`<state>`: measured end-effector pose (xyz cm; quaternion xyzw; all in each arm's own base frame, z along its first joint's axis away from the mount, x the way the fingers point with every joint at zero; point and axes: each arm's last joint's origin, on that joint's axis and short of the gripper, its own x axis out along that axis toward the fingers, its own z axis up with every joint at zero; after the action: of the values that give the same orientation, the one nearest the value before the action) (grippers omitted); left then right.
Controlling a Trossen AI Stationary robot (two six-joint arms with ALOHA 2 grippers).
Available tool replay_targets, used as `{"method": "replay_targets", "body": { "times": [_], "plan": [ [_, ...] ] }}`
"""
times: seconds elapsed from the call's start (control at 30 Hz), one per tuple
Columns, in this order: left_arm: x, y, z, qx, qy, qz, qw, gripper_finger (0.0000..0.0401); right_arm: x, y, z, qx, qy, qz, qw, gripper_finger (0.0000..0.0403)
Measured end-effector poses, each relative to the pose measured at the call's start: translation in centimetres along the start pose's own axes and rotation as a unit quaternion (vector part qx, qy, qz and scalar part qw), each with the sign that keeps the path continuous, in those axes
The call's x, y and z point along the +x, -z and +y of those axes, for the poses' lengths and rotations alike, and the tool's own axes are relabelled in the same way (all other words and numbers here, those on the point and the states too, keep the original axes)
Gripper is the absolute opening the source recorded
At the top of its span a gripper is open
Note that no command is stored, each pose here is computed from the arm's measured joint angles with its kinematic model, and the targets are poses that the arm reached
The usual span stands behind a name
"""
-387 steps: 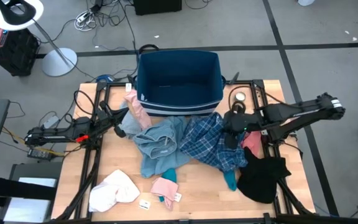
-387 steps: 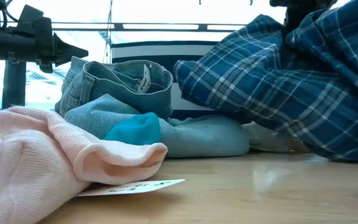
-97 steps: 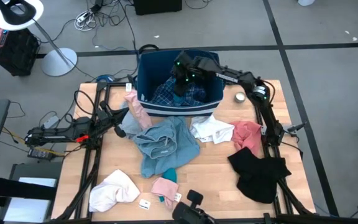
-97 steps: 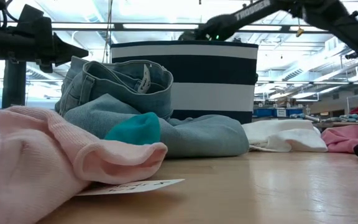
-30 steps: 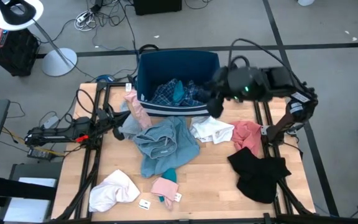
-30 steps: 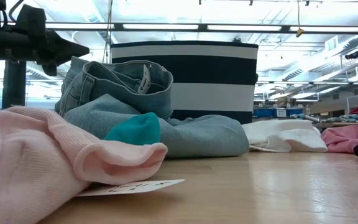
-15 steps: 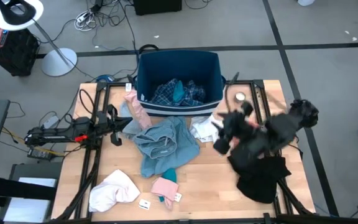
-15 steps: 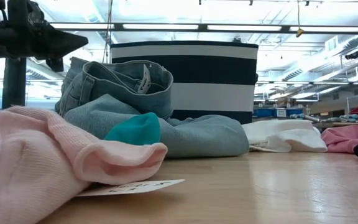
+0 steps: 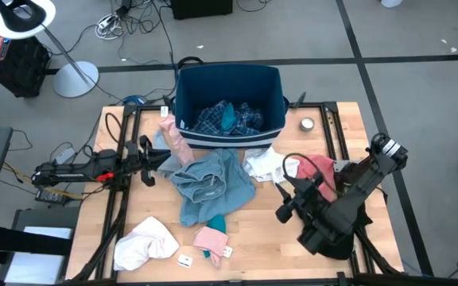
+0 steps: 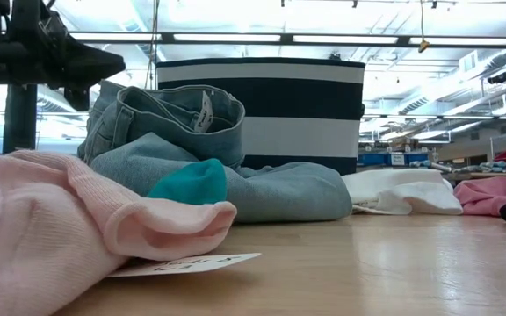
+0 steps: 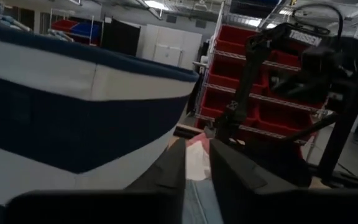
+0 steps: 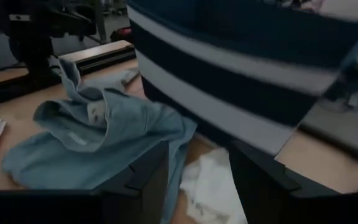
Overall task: Sort clothes
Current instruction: Put the blue jeans into the blue laundry bin
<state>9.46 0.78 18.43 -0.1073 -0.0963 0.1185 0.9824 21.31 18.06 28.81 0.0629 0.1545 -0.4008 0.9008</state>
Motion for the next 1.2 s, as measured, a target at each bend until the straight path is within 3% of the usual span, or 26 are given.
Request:
{"method": "replay_targets", "body": {
  "times": [0.17, 0.37, 0.5, 0.8, 1.0, 1.2],
  "plan": [
    [0.0, 0.0, 0.0, 0.004, -0.007, -0.004, 1.0, 0.0125, 0.1, 3.8, -0.2, 0.039, -0.02, 0.001, 0.999, 0.0169],
    [0.0, -0.1, -0.2, -0.025, 0.034, 0.004, 0.999, 0.013, 0.7, 7.4, -0.2, 0.077, -0.046, 0.013, 0.996, 0.0169],
    [-0.1, -0.7, -0.5, -0.031, 0.049, 0.052, 0.997, 0.013, 1.2, 8.9, -0.6, 0.079, -0.044, 0.03, 0.995, 0.0169],
    [0.8, -4.3, -1.6, -0.014, 0.061, 0.159, 0.985, 0.0129, 1.5, 9.4, -0.9, 0.074, -0.042, 0.032, 0.996, 0.0169],
    [3.5, -5.0, -2.6, 0.004, 0.043, 0.274, 0.961, 0.0128, 1.5, 9.5, -0.9, 0.077, -0.043, 0.035, 0.995, 0.0169],
    [7.3, -5.6, -4.0, 0.013, 0.079, 0.34, 0.937, 0.0128, 1.4, 9.6, -0.8, 0.079, -0.044, 0.047, 0.995, 0.0169]
  ]
}}
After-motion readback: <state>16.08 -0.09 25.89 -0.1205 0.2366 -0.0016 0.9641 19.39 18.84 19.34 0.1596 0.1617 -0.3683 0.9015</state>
